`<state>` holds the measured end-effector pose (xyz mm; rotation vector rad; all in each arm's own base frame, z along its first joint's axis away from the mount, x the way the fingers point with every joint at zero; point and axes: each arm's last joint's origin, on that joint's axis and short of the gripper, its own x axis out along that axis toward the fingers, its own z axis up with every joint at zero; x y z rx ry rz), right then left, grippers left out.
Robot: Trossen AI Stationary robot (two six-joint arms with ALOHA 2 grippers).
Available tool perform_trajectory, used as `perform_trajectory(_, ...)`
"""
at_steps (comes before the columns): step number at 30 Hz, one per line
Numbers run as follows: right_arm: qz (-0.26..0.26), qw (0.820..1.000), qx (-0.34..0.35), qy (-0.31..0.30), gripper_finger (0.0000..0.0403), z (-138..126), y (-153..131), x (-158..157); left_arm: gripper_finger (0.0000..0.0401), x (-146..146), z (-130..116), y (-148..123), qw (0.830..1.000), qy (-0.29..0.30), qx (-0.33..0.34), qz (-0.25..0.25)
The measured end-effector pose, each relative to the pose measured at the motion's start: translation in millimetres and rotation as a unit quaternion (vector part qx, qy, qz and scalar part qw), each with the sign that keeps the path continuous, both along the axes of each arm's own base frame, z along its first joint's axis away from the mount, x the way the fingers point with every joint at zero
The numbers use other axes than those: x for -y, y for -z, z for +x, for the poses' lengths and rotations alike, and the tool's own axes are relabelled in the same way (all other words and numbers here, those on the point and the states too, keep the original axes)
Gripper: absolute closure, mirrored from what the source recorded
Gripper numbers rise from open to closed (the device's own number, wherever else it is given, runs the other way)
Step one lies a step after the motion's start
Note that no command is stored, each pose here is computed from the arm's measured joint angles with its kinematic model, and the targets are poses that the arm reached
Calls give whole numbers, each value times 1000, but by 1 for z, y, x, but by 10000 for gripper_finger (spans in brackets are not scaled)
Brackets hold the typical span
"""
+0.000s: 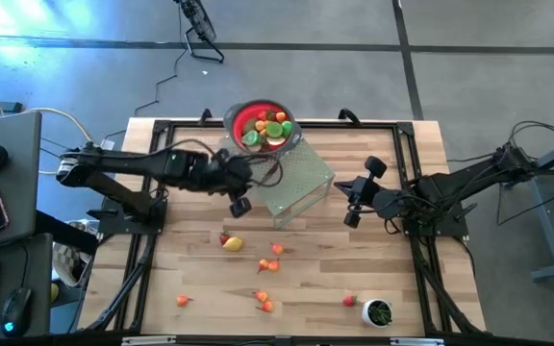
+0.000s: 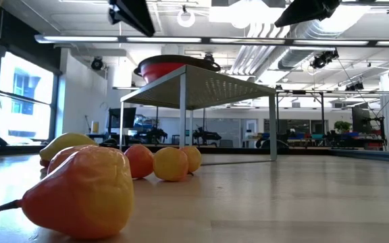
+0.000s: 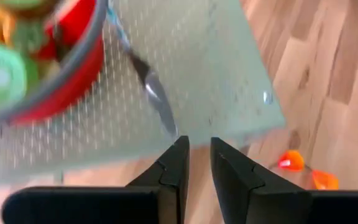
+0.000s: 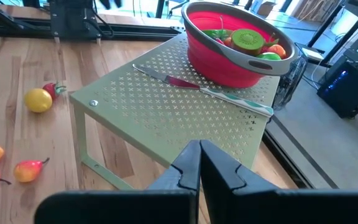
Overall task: Pick & Place Fruit
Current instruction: Put the orange pear into the red strainer on the shelf
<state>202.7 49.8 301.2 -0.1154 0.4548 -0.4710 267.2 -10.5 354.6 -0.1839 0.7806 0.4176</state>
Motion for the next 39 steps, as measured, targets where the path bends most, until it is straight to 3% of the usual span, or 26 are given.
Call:
perform_trajectory(6,2,1000,1,1,400,0,0,0,341,37,-13,6,999,-23,-24,-30)
perform_trajectory(15,28,999,-7,-38,401,1,1,-2,341,95,-34,6,998,-16,13,-55)
perform_trajectory(23,37,998,-10,-53,401,1,1,-3,341,135,-51,15,991,-41,18,-127)
perform_trajectory(33,38,998,-10,-53,401,1,1,-3,341,172,-60,43,967,-110,-65,-220)
perform_trajectory(39,38,998,-10,-53,401,1,1,-3,341,195,-61,63,942,-161,-125,-268)
